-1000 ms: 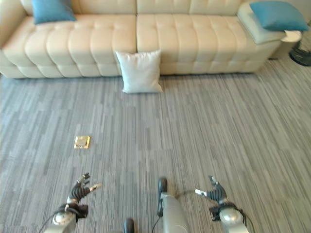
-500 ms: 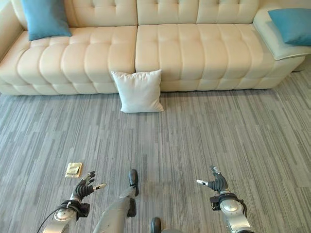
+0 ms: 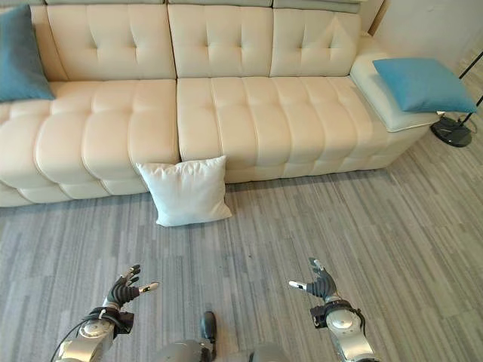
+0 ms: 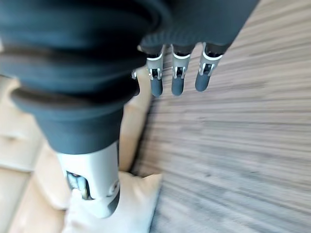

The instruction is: Pick up all the scattered cushions and arrange them neatly on the sofa.

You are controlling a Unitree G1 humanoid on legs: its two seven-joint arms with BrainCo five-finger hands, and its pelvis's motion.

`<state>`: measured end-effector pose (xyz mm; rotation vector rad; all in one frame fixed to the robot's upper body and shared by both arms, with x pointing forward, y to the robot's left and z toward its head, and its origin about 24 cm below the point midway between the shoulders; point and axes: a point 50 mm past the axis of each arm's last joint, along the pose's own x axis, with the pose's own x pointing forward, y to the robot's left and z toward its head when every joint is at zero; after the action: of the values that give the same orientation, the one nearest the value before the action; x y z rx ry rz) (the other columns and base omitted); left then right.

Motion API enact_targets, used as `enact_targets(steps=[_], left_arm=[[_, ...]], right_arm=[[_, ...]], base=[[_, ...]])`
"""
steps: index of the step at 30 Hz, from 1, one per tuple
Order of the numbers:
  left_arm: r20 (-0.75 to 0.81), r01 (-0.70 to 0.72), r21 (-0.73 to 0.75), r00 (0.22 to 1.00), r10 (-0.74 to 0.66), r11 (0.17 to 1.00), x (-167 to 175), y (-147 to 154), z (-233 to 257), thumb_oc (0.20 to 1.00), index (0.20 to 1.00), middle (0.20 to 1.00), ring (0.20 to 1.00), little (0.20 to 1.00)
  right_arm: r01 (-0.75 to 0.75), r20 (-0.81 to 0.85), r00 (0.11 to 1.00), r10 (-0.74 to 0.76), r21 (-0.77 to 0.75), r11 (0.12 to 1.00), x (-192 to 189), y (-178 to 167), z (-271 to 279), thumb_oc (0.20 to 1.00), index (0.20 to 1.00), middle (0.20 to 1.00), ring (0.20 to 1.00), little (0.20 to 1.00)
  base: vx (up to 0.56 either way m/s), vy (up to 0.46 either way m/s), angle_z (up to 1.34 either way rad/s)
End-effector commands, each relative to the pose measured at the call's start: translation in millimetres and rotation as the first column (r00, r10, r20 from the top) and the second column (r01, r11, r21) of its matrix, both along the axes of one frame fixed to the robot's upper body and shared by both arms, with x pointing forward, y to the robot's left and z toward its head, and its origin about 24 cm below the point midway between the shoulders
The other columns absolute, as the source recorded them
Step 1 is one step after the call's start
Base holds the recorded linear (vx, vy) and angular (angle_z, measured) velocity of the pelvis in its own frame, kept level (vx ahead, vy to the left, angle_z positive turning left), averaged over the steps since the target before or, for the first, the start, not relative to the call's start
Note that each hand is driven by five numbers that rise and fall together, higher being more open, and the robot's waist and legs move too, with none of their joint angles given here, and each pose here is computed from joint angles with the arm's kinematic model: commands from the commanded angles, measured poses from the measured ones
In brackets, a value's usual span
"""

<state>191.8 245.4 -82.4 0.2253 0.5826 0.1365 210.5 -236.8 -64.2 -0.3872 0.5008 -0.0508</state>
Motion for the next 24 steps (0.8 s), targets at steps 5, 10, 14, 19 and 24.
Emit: enact_targets(steps=[5,10,14,19,24], left_arm=[[0.035,0.013,0.059,0.999,-0.015,0.998,2,12,8,1.000,1.000,1.000,1.000,1.000],[0.010,0.043,0.036,0.999,-0.044,0.998,-1,1,1,1.000,1.000,1.000,1.000,1.000],[0.007,0.037,0.016,0.999,-0.037,0.999,-1,-1,-1,1.000,1.000,1.000,1.000,1.000],[-0.003,0.050,0.022,0.999,-0.050,0.998,-3,-3,-2,1.000,1.000,1.000,1.000,1.000],[-0.016,0.033,0.028,0.999,-0.032,0.999,-6,0,-3,1.000,1.000,1.000,1.000,1.000]], right_arm=[[0.012,0.003,1.000,-0.012,-0.044,0.999,1,-16,4,1.000,1.000,1.000,1.000,1.000],[0.071,-0.018,0.997,-0.072,-0.052,0.996,-13,-32,1,1.000,1.000,1.000,1.000,1.000],[0.098,-0.006,0.995,-0.099,-0.064,0.993,-14,-40,6,1.000,1.000,1.000,1.000,1.000],[0.122,-0.010,0.992,-0.123,-0.083,0.989,-16,-47,6,1.000,1.000,1.000,1.000,1.000],[0.130,-0.024,0.991,-0.133,-0.099,0.987,-16,-47,4,1.000,1.000,1.000,1.000,1.000]], base=[[0.45,-0.026,0.40],[0.30,-0.122,0.82],[0.26,-0.103,0.45],[0.23,0.027,-0.11],[0.27,0.122,-0.12]])
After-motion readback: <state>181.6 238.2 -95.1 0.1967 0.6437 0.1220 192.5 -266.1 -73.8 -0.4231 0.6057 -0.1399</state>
